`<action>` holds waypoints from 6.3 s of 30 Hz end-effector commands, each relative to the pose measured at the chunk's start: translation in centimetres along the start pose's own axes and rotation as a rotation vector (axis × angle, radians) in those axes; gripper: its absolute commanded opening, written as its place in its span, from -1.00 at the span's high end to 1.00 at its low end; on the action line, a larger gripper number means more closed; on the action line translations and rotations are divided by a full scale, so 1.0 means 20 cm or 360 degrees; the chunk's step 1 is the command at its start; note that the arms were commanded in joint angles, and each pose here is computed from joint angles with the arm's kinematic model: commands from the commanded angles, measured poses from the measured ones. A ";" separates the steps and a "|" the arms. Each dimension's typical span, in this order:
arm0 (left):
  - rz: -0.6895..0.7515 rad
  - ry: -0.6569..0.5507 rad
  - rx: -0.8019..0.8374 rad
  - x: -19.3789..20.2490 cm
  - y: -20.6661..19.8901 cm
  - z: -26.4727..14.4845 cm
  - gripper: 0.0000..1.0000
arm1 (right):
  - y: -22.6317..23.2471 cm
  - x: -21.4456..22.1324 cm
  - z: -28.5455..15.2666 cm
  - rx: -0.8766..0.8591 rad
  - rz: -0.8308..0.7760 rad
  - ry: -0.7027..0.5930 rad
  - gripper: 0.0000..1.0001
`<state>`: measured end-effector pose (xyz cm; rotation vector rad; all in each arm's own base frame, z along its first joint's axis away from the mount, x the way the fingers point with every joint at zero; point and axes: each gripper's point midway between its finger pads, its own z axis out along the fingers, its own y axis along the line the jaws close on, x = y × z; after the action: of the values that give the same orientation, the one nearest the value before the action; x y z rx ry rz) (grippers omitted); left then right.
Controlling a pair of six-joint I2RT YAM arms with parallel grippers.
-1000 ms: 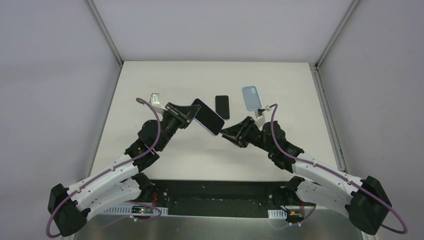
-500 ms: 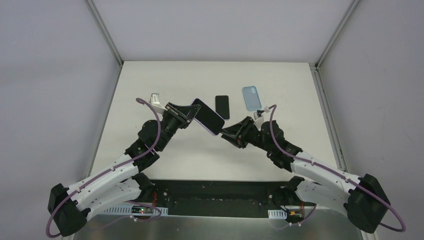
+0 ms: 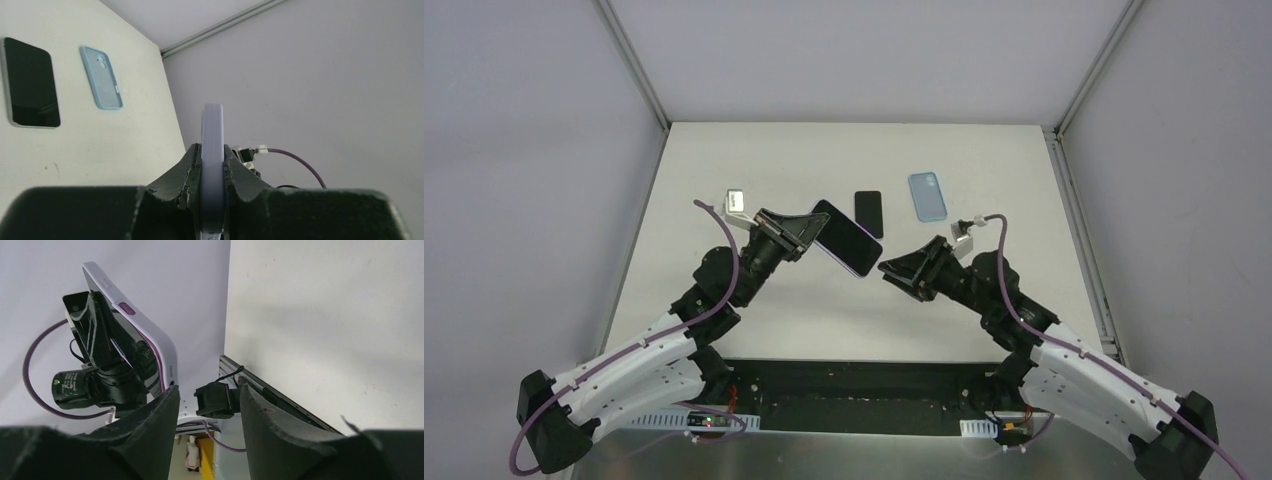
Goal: Take the phone out of the phone case
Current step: Remove the phone case from the phone.
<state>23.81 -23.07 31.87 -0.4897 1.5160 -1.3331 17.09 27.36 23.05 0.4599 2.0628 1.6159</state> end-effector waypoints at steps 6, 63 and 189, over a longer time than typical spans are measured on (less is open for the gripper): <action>-0.0131 -0.0086 0.0302 -0.11 -0.30 -0.03 1.00 | 0.04 -0.08 -0.18 0.0019 -0.0272 -0.0155 -0.04; -0.0155 -0.0021 0.0327 -0.07 -0.32 -0.03 1.00 | 0.11 -0.15 -0.10 -0.0119 0.0015 -0.0213 0.00; -0.0155 -0.0043 0.0338 -0.10 -0.37 0.01 1.00 | 0.21 0.05 -0.15 -0.0226 -0.0102 0.0062 -0.25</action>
<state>23.69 -24.92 33.96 -0.4561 1.4938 -1.4325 14.87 26.58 25.05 0.3700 2.0351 1.6780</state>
